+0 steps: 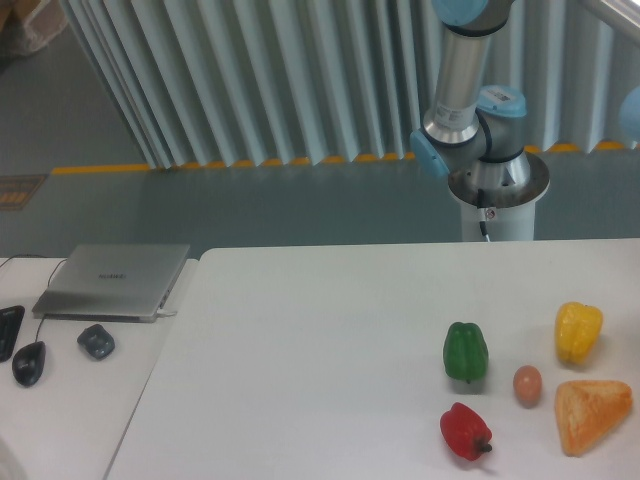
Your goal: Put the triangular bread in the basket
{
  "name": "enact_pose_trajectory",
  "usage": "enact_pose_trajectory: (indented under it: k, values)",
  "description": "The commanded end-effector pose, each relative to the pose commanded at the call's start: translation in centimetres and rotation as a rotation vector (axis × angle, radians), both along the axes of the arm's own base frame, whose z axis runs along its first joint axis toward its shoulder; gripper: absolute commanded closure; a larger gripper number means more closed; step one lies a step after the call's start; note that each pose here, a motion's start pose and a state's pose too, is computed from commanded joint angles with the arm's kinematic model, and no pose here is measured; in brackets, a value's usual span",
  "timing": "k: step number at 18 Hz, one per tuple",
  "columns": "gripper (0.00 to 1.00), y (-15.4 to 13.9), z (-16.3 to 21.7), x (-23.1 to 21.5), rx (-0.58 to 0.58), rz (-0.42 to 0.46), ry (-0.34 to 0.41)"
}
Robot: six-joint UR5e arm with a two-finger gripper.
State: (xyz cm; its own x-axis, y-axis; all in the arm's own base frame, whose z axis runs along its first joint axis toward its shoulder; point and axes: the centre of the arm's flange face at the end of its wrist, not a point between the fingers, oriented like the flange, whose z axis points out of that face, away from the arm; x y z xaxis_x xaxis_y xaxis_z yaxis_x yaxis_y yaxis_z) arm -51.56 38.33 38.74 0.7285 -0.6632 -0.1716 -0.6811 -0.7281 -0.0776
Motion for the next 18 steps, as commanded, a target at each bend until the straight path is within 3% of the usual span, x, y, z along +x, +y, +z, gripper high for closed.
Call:
enact_pose_trajectory:
  k: [8,12,18]
  values:
    - [0.00,0.4,0.4,0.5,0.012,-0.003,0.002]
    - [0.00,0.4,-0.6,0.5,0.013,0.133,-0.037]
    - [0.00,0.7,-2.0,1.4,-0.001,0.100,-0.050]
